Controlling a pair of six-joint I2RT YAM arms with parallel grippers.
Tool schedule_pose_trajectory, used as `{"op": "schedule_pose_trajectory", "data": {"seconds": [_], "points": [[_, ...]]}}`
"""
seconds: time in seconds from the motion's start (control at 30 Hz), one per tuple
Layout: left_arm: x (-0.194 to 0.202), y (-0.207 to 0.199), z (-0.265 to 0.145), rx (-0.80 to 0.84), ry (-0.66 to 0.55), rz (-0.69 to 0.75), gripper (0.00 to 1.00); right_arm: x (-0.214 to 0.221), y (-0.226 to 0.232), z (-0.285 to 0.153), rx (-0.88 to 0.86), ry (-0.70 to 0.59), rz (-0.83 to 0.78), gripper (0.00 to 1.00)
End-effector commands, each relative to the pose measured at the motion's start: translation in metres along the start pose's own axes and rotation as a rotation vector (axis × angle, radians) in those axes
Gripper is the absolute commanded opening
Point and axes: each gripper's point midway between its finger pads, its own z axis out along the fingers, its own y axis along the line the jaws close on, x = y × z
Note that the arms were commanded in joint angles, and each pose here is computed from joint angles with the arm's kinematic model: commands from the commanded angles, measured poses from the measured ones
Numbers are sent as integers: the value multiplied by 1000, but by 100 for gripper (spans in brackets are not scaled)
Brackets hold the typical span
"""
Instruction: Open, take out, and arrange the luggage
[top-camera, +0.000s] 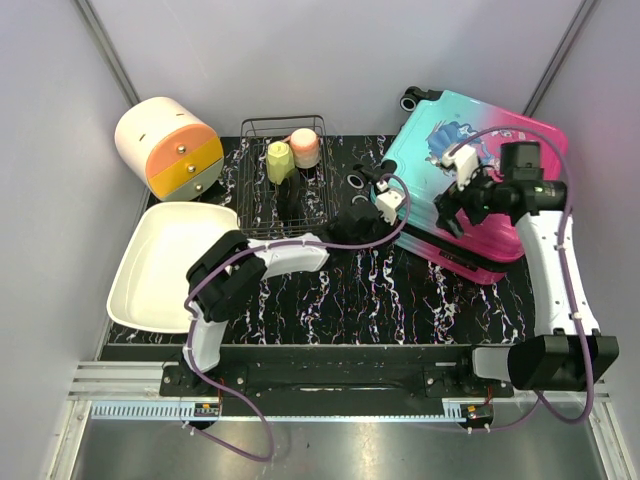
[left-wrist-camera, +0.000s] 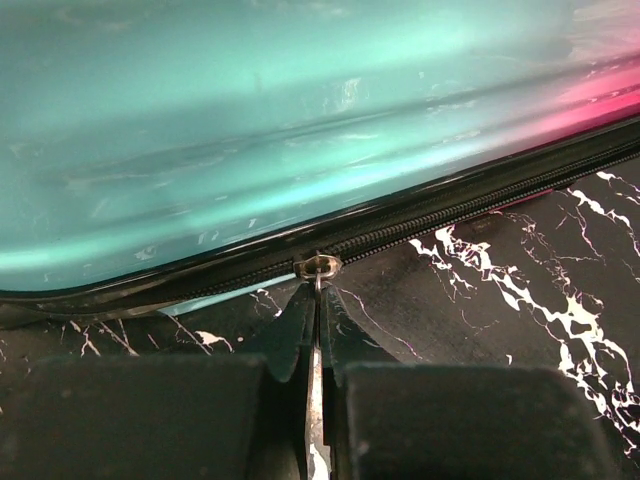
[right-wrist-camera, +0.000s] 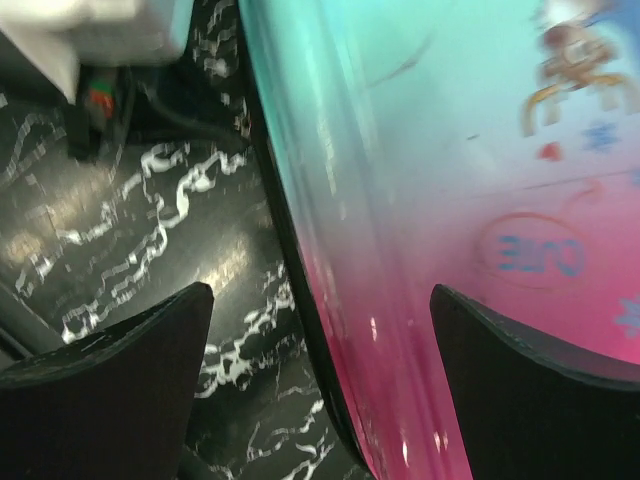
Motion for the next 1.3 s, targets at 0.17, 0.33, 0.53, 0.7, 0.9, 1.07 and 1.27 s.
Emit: {"op": "schedule_pose_trajectory", "data": {"seconds": [0.17, 0.33, 0.53, 0.7, 0.9, 1.07, 1.27], "points": [[-86, 46, -39, -102, -200, -110, 0, 57, -24, 22, 130, 289, -214, 90], [-89, 101, -56, -199, -189, -110, 0, 77, -32, 14, 201, 374, -251, 68], [-98, 171, -71, -301, -194, -65, 0, 102, -36, 6, 241, 456, -236, 64], [-109, 159, -69, -174, -243, 42, 0, 95, -42, -6, 237, 403, -198, 66], [-121, 100, -73, 23, -345, 197, 0, -18, -13, -16, 50, -18, -94, 100], [-122, 89, -72, 58, -402, 238, 0, -112, 3, 1, -78, -215, -114, 100], [-121, 91, -74, 44, -491, 317, 0, -149, 8, 61, -163, -201, -178, 97]]}}
